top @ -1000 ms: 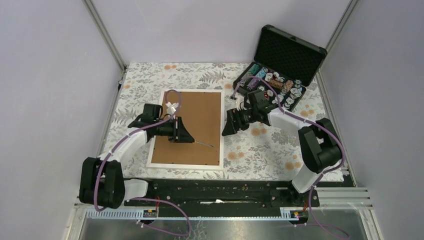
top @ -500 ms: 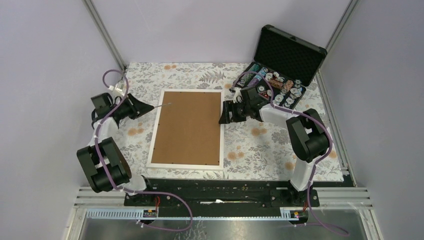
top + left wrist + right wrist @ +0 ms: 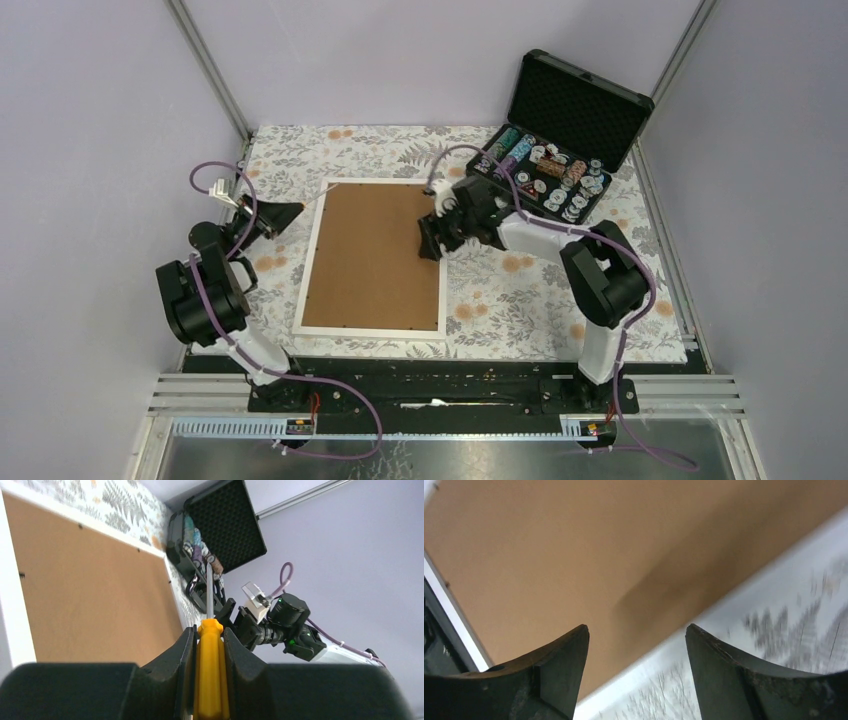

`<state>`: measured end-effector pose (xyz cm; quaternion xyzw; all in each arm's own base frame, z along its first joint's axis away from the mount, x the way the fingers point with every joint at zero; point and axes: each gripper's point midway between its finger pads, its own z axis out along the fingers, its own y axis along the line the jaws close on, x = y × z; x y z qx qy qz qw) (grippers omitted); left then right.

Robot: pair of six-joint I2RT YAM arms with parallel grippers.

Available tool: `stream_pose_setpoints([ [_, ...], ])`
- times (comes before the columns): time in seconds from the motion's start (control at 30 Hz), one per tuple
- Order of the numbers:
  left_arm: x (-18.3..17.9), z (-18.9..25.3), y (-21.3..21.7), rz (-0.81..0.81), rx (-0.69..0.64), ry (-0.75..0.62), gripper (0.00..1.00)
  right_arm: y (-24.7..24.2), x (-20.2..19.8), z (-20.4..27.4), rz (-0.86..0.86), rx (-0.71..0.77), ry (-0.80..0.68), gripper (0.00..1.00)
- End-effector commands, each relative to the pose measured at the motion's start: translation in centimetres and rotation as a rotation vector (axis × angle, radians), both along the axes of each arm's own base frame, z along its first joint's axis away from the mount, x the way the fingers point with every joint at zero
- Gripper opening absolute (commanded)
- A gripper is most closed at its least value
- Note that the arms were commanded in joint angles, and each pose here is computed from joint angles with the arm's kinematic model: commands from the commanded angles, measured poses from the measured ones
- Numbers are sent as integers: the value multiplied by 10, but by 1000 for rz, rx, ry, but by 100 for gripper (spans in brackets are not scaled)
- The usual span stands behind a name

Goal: Take the photo out of the frame
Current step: Adjust the photo frame at the center of the board.

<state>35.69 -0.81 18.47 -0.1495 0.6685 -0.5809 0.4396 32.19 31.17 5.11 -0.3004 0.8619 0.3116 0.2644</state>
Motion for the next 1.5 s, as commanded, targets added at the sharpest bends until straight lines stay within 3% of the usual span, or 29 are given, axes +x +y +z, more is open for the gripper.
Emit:
stream_pose_setpoints([
  [0.0,1,55,6,6,82,-200,0,56,62,53,50,4,-340,74],
  [0.07,11,55,16,56,120,-149,0,76,90,59,20,5,-388,70],
  [0.2,25,56,43,212,383,-13,0,115,124,62,13,9,-434,67],
  [0.5,-5,92,29,209,393,-72,0,154,163,14,-20,0,-399,47],
  [0.87,-15,96,22,184,393,-60,0,146,209,-11,-155,-96,-495,26],
  [1.3,-31,91,15,104,554,-46,0,121,279,11,-263,-125,-746,25],
  [1.47,-46,81,-21,-10,695,-80,0,132,266,57,-214,-6,-711,37],
])
